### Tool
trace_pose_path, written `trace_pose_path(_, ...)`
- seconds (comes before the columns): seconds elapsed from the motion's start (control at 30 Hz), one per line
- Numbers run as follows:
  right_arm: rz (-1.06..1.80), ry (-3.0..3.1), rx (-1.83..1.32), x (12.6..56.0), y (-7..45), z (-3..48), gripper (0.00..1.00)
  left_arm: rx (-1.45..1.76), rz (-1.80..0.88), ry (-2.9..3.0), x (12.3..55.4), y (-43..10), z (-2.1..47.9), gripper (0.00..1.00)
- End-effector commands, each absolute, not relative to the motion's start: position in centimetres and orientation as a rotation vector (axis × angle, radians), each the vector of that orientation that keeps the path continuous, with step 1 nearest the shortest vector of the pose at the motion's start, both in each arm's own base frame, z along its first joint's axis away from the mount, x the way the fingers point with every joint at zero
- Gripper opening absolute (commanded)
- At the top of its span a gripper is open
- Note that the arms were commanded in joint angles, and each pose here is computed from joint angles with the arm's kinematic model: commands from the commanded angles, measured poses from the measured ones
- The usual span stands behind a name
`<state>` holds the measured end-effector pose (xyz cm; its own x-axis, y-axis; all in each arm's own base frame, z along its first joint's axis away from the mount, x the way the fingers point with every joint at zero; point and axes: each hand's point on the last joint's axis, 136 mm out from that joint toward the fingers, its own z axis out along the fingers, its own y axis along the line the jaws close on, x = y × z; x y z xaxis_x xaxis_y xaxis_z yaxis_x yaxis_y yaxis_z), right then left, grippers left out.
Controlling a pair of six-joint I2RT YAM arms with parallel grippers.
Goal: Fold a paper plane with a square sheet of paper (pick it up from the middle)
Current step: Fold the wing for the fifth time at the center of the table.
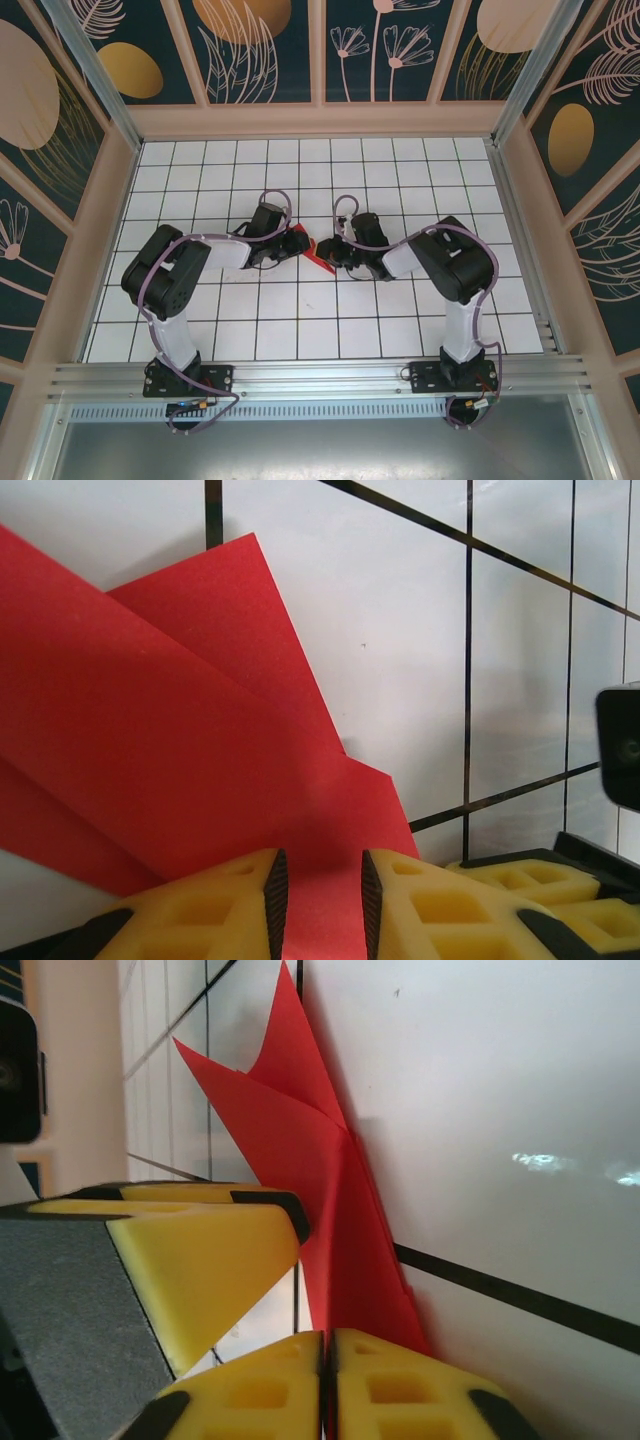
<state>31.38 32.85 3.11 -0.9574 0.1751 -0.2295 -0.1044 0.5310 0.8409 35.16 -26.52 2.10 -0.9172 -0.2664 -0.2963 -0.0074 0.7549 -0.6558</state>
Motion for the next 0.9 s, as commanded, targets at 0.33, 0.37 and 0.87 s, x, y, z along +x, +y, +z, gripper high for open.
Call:
trace_pose_path(0.33, 1.166, 2.497, -0.361, 30.1, 31.5, 5.0, 0.29, -0.286, -0.801, 2.712, 33.9, -24.7, -1.9, 0.30)
trace_pose_path(0.37, 1.173, 2.503, -0.377, 29.8, 31.6, 4.9, 0.29, -0.287, -0.802, 2.709, 34.0, -24.7, -1.9, 0.30)
trace_pose_path(0.87, 1.205, 2.550, -0.371, 29.3, 31.4, 2.5, 0.08, -0.284, -0.804, 2.697, 34.5, -24.9, -1.1, 0.31)
